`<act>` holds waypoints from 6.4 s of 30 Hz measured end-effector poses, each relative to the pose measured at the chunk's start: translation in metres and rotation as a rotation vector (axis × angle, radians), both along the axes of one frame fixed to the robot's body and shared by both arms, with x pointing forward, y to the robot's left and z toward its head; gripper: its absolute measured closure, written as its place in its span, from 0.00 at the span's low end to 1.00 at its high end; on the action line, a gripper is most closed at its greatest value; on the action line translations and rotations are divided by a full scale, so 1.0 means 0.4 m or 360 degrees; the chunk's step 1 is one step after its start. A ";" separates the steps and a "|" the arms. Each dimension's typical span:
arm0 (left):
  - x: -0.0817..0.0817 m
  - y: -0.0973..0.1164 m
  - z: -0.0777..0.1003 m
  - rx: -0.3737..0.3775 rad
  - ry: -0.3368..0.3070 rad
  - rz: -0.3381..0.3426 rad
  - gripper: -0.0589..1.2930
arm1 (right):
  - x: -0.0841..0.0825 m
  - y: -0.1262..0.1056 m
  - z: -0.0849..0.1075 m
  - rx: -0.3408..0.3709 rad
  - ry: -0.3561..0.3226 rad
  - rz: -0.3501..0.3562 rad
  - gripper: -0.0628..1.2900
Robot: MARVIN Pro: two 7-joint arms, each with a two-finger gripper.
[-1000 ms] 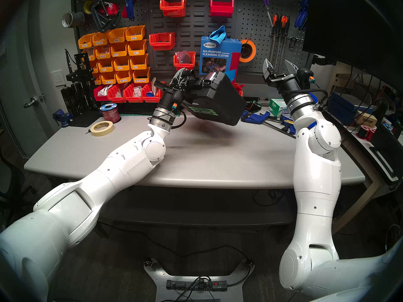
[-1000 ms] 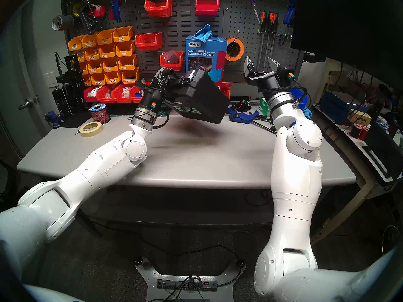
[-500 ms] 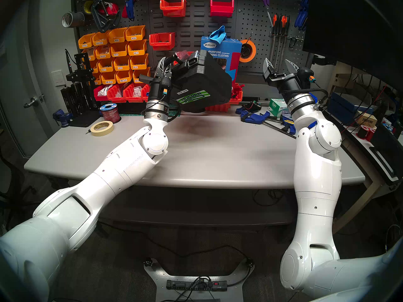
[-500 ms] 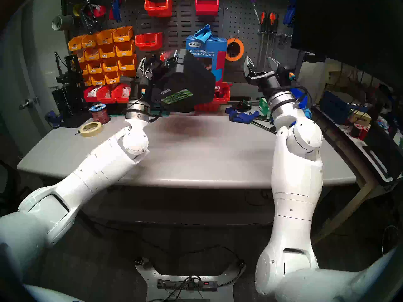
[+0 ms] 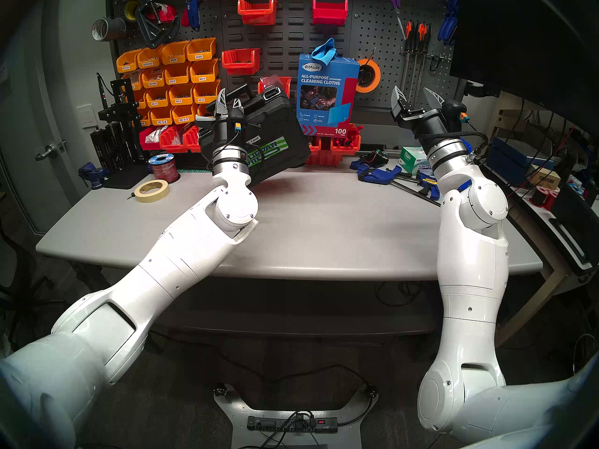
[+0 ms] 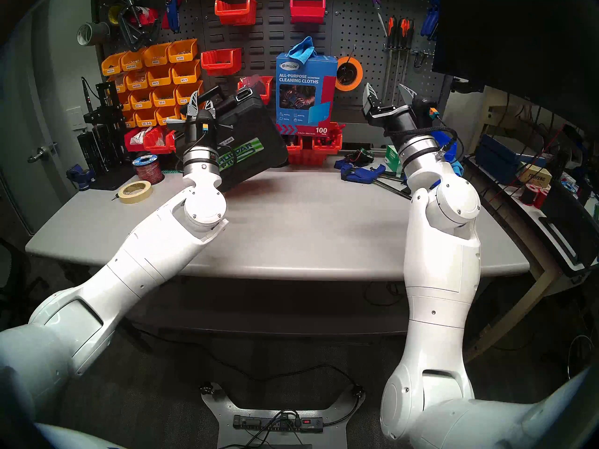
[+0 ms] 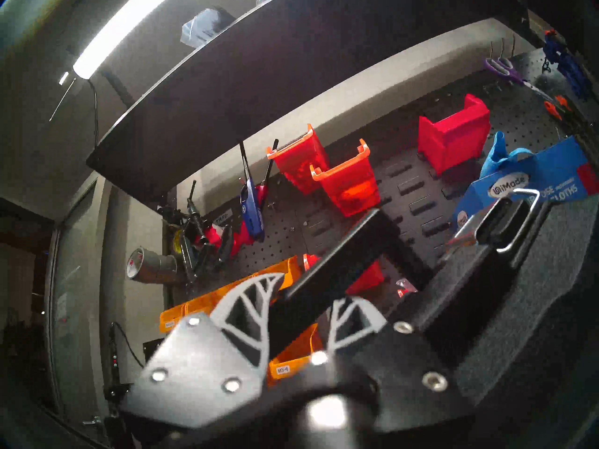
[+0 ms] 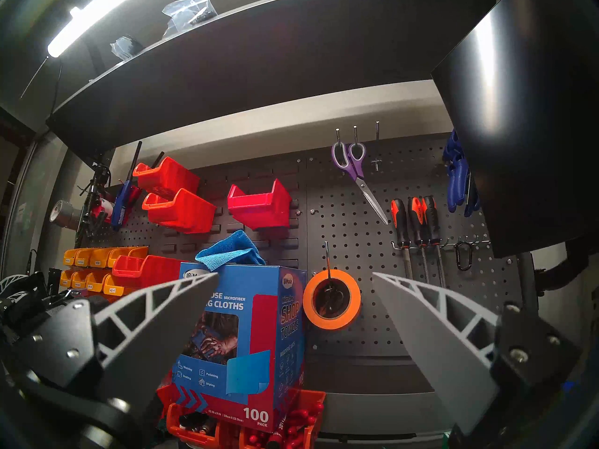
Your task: Open the tool box
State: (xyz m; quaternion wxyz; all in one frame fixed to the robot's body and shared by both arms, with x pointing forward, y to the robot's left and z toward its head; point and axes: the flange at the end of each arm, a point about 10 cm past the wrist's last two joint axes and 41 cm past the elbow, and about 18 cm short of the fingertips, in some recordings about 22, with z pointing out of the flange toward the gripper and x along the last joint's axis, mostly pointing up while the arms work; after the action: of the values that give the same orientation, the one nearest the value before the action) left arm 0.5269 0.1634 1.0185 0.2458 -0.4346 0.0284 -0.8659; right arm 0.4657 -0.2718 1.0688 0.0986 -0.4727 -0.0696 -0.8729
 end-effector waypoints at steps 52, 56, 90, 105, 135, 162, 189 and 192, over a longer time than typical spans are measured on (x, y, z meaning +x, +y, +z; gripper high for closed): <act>-0.403 -0.121 -0.181 0.0096 0.1196 0.0100 0.92 | -0.007 0.001 0.002 -0.0021 -0.0003 -0.0015 0.04; -0.434 -0.116 -0.174 0.0108 0.1331 0.0063 0.92 | -0.009 0.001 0.002 -0.0022 -0.0004 -0.0017 0.04; -0.311 -0.053 -0.037 -0.0297 0.1314 0.0106 0.97 | -0.011 0.002 0.001 -0.0024 -0.0001 -0.0022 0.04; -0.240 0.108 -0.001 -0.0365 0.1232 0.0399 0.97 | -0.012 0.002 0.001 -0.0023 -0.0001 -0.0022 0.04; -0.142 0.306 -0.109 0.0236 0.0937 0.0448 0.97 | -0.011 0.002 0.001 -0.0022 0.0001 -0.0022 0.04; -0.111 0.385 -0.060 0.1055 0.0464 0.0169 0.97 | -0.009 0.003 -0.001 -0.0022 0.0008 -0.0022 0.04; -0.115 0.377 -0.042 0.1652 0.0062 -0.0347 0.97 | -0.008 0.002 0.000 -0.0022 0.0007 -0.0024 0.04; -0.113 0.384 -0.043 0.1705 0.0008 -0.0409 0.97 | -0.008 0.002 0.000 -0.0022 0.0006 -0.0024 0.04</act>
State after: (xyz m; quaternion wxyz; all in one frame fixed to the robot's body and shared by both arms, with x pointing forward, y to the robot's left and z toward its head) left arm 0.4816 0.3168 1.0011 0.3248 -0.2438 0.5187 -0.7523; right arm 0.4623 -0.2709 1.0688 0.0890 -0.4756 -0.0718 -0.8722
